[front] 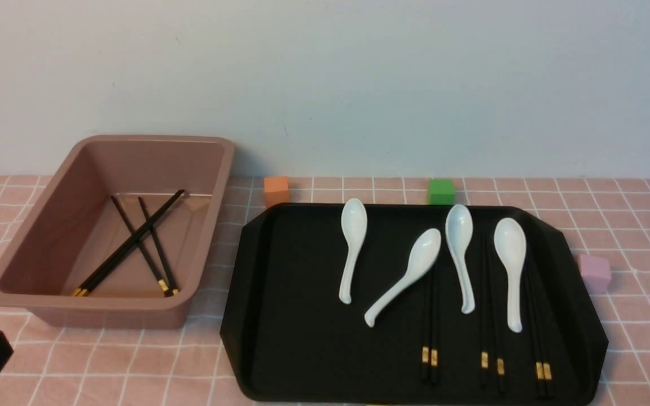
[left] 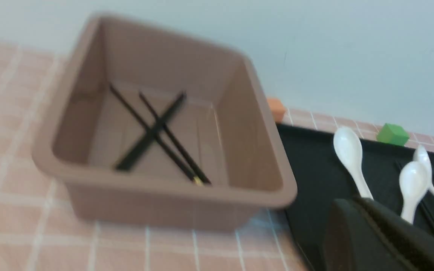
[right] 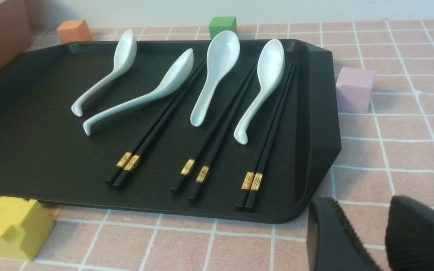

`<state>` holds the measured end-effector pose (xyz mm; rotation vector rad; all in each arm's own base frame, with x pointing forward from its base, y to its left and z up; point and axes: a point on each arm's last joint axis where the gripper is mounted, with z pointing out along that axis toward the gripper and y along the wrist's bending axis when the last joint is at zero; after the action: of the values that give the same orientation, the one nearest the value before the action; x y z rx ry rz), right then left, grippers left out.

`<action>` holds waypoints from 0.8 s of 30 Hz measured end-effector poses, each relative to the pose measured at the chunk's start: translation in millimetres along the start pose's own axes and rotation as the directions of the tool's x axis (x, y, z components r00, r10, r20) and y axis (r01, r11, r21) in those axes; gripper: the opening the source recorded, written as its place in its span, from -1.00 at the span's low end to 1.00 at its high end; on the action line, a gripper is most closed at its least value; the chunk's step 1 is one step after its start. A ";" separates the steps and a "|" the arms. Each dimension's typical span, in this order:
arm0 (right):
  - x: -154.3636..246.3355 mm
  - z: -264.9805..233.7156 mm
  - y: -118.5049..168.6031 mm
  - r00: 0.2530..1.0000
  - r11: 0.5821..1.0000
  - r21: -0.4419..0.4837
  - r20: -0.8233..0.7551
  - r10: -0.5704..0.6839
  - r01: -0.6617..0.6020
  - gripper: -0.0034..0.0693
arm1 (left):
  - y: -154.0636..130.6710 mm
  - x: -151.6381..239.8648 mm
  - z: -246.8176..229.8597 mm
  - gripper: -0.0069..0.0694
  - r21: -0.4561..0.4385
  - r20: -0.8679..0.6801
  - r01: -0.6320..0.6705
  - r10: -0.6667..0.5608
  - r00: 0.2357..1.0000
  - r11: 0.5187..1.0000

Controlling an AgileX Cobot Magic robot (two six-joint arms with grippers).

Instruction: On pink tablecloth take chopsticks from black tray and put them in box.

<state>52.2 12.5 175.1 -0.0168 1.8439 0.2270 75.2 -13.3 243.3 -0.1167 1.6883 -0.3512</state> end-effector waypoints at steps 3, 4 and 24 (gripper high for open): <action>0.0 0.0 0.0 1.000 1.000 0.000 0.000 0.000 0.000 -0.25 | 2.8 -2.4 -12.2 -0.85 -0.040 0.083 -0.058 0.061 0.995 0.998; 0.0 0.0 0.0 1.000 1.000 0.000 0.000 0.000 0.000 -0.25 | 4.4 -1.7 -15.1 -0.85 -0.062 0.102 -0.060 0.067 0.993 0.996; 0.0 0.0 0.0 1.000 1.000 0.000 0.000 0.000 0.000 -0.25 | 35.2 69.7 -17.1 -0.85 -0.291 -0.104 0.102 -0.137 0.985 0.951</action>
<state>52.2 12.5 175.1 -0.0168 1.8439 0.2270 52.2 3.5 168.6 -0.4197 1.8519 -0.2065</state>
